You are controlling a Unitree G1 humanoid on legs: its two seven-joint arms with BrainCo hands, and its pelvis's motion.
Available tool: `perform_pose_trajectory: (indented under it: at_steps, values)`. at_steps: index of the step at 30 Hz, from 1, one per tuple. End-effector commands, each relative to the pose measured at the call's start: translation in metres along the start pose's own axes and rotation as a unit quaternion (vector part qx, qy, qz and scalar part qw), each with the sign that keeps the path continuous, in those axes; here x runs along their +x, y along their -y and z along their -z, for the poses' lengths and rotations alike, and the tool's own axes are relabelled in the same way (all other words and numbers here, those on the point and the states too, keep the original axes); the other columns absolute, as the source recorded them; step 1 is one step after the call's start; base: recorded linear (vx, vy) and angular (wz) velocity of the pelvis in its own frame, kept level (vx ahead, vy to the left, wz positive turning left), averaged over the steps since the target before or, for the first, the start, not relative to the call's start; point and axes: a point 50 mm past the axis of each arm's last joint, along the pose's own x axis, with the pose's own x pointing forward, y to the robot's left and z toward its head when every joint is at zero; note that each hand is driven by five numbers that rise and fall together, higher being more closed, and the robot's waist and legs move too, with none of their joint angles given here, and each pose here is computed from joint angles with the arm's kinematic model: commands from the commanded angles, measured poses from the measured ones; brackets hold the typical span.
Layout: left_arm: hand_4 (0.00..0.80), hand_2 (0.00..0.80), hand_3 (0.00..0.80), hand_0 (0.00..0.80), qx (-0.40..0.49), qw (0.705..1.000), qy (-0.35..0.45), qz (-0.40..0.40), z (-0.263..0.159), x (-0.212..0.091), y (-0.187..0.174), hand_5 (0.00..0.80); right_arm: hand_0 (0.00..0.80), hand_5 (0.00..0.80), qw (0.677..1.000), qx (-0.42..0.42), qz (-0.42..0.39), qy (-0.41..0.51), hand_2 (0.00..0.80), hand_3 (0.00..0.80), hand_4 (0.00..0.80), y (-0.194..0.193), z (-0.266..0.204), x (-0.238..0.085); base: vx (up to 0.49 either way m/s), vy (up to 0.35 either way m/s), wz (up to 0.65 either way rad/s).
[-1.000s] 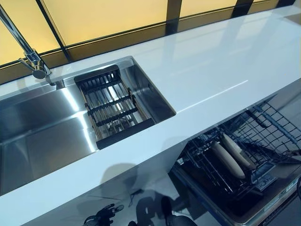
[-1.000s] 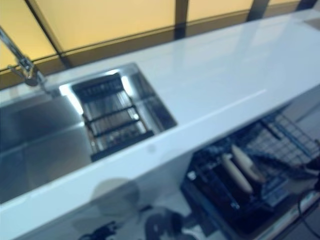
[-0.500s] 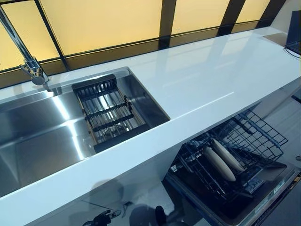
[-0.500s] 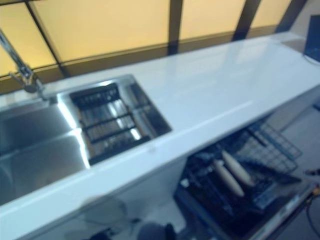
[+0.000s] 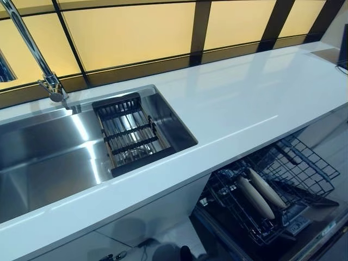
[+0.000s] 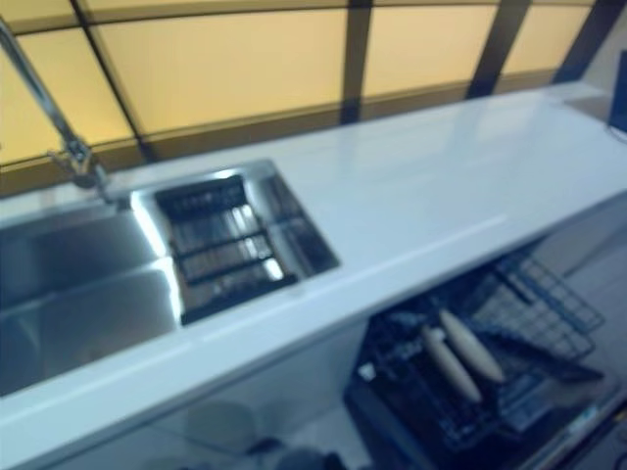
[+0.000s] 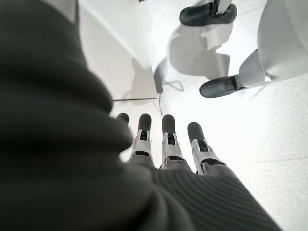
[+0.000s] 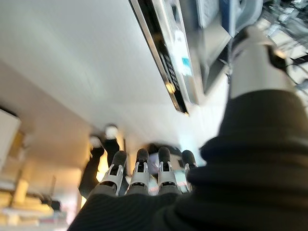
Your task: Take plates into dishwasher
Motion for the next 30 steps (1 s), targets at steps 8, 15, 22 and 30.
perform_pose_trajectory:
  at_steps: [8,15,22,30]
  values:
    - [0.000,0.000,0.000,0.000,0.002,0.997,0.072,-0.009,-0.052,0.004,0.002,0.000,0.000,0.000,0.998,0.003,-0.037,0.049,0.000,0.000,0.000,0.002,-0.045,0.002,-0.398,0.198,-0.35]
    - [0.000,0.000,0.000,0.000,-0.027,0.994,0.095,-0.055,-0.057,0.000,-0.020,0.000,0.000,0.000,0.999,0.006,-0.036,0.039,0.000,0.000,0.000,0.004,-0.041,0.004,-0.338,0.085,0.03]
    - [0.000,0.000,0.000,0.000,0.025,0.994,0.101,-0.045,-0.065,0.001,-0.012,0.000,0.000,0.000,0.999,-0.018,-0.043,0.026,0.000,0.000,0.000,0.009,-0.035,0.004,-0.247,0.153,0.00]
    - [0.000,0.000,0.000,0.000,0.036,0.995,0.051,-0.073,-0.043,-0.004,-0.035,0.000,0.000,0.000,0.995,-0.043,-0.092,0.024,0.000,0.000,0.000,-0.023,-0.029,0.003,-0.114,0.059,-0.46]
